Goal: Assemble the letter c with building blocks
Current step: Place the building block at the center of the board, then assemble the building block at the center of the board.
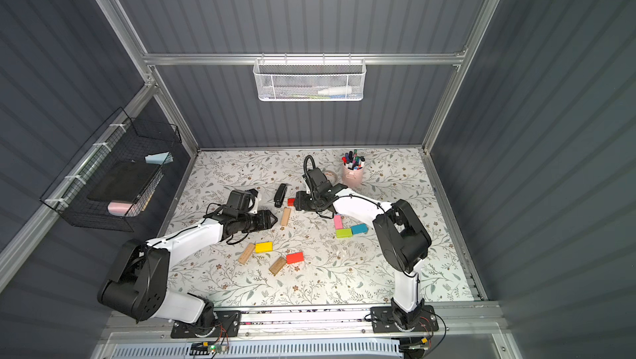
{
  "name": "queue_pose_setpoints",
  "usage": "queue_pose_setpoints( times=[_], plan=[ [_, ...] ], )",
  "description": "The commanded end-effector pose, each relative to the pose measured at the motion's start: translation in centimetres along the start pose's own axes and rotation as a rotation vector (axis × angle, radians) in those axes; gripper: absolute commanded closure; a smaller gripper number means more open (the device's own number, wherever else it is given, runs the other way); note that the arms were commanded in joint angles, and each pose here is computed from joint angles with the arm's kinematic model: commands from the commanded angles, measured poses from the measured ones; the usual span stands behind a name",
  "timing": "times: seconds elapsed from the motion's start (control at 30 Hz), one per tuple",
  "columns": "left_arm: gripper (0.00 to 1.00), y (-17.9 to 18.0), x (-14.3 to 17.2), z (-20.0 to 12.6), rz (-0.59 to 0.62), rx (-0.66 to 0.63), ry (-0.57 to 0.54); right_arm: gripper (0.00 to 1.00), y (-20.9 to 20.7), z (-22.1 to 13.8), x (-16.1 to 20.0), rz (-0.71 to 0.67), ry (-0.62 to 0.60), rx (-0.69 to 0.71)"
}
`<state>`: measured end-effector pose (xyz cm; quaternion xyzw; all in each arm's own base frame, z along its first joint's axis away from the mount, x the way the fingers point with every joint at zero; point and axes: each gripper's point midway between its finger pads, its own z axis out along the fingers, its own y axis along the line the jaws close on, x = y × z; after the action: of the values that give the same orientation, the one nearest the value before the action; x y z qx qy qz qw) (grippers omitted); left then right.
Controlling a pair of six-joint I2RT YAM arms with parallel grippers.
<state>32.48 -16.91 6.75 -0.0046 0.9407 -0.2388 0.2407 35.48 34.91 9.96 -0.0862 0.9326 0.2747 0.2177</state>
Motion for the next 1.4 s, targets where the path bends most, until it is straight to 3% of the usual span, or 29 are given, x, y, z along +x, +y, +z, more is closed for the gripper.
queue_pose_setpoints(
  times=[0.0,0.43,0.7,1.37],
  plan=[
    [0.35,0.0,-1.0,0.4,0.029,-0.008,-0.018,0.42,0.6,-0.3,0.4,0.004,0.0,-0.028],
    [0.4,0.7,-2.0,1.8,0.088,-0.047,-0.029,0.44,-0.5,-1.0,2.3,0.031,-0.012,-0.014],
    [0.51,-0.6,-2.6,3.1,0.168,-0.015,-0.035,0.44,-0.6,-1.2,3.0,0.034,-0.013,-0.006],
    [0.57,-3.2,-1.8,6.3,0.271,0.006,0.017,0.44,-1.2,-0.7,3.6,0.017,-0.007,0.006]
  ],
)
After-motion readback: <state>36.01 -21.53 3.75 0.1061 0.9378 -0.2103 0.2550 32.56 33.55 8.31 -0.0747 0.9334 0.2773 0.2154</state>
